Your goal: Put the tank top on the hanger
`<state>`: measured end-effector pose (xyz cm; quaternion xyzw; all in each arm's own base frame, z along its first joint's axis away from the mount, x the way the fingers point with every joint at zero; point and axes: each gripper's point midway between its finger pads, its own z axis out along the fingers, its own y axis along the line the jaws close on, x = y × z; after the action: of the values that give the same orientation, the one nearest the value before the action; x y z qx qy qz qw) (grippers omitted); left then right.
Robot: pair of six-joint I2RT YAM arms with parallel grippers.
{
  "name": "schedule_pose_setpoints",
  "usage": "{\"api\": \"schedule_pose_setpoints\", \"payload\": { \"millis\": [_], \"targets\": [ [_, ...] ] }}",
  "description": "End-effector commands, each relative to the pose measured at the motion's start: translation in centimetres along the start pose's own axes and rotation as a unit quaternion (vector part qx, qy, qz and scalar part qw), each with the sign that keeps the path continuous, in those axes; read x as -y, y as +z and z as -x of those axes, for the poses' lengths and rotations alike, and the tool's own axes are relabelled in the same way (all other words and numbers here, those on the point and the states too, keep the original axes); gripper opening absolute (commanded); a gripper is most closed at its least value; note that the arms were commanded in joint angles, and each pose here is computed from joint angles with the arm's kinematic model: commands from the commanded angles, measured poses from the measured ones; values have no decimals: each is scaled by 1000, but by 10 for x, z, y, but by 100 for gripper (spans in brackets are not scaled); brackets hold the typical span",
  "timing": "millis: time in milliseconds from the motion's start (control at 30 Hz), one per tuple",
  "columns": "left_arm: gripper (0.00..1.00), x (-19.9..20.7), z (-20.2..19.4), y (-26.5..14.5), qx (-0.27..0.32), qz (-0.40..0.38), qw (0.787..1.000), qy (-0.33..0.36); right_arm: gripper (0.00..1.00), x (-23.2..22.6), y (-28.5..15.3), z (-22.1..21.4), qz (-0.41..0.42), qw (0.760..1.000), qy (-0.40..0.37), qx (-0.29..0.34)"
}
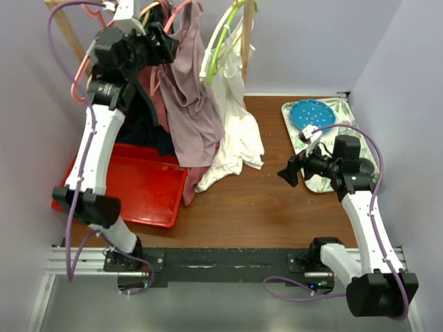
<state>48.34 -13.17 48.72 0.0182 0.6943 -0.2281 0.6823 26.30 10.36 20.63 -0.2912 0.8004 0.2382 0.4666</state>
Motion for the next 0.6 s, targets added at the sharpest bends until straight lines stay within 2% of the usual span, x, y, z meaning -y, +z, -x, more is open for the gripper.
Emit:
{"api": "schedule_pose_setpoints", "payload": {
  "millis": [0, 167, 300, 367, 567],
  "targets": [
    [90, 30, 71, -83, 94, -20, 995, 39, 99, 16, -12, 3, -47, 999, -10, 8],
    [95, 39, 59, -150, 91, -23, 994, 53, 99, 34, -31, 18, -115, 992, -3, 44],
    [99, 36, 14, -220, 80, -14, 995, 51, 99, 47, -53, 34, -190, 979, 33, 60],
    [100, 32, -6, -241, 69, -7, 996, 49, 99, 48, -70, 55, -216, 973, 35, 73],
    [100, 17, -50, -304, 54, 33, 997, 43, 99, 61, -149, 128, -357, 921, 50, 146]
  ]
}}
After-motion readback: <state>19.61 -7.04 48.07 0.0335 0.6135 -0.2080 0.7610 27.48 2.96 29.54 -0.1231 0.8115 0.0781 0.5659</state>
